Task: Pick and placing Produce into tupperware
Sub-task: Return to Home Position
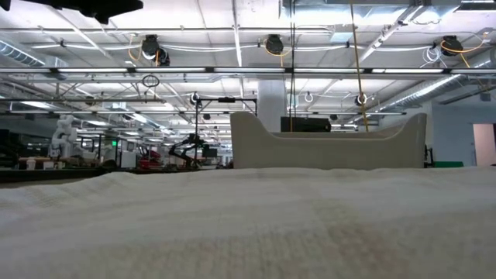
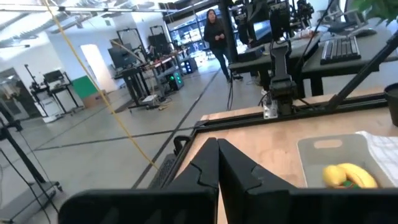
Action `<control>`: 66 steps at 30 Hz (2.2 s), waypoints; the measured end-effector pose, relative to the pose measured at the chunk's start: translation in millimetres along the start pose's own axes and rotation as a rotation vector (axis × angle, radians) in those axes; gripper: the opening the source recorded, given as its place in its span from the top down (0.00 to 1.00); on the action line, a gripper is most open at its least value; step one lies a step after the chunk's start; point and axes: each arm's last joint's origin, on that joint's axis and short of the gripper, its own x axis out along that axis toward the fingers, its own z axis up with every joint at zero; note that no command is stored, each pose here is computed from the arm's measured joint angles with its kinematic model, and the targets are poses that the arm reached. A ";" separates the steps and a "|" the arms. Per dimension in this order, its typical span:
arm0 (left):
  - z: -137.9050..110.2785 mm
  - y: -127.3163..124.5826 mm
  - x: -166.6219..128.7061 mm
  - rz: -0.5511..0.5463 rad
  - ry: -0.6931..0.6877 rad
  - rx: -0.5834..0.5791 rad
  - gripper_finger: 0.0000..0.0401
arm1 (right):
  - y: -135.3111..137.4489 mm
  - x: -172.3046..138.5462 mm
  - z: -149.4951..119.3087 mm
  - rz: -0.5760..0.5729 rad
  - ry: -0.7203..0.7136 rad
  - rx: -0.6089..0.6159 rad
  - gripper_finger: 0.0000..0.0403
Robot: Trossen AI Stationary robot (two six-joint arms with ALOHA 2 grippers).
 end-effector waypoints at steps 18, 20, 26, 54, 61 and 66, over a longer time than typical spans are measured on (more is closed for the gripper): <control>0.7 1.5 -24.9 0.007 -0.033 0.006 1.00 | -8.0 -52.0 -28.7 -0.077 -0.133 0.006 1.00; -2.2 0.6 -24.1 -0.002 -0.002 -0.001 1.00 | -7.2 -51.8 -29.8 -0.081 -0.121 0.004 1.00; -8.6 -1.4 -23.1 -0.020 0.067 -0.042 1.00 | -3.9 -54.4 -37.1 -0.069 -0.123 0.001 1.00; -7.1 -1.8 -22.9 -0.041 0.047 -0.088 1.00 | 21.0 65.6 -57.0 0.145 -0.321 -0.068 1.00; -7.0 -1.8 -22.9 -0.041 0.045 -0.087 1.00 | 23.5 74.6 -66.7 0.172 -0.327 -0.066 1.00; -7.7 -2.7 -22.4 -0.062 0.040 -0.088 1.00 | 26.8 85.8 -74.6 0.198 -0.303 -0.072 1.00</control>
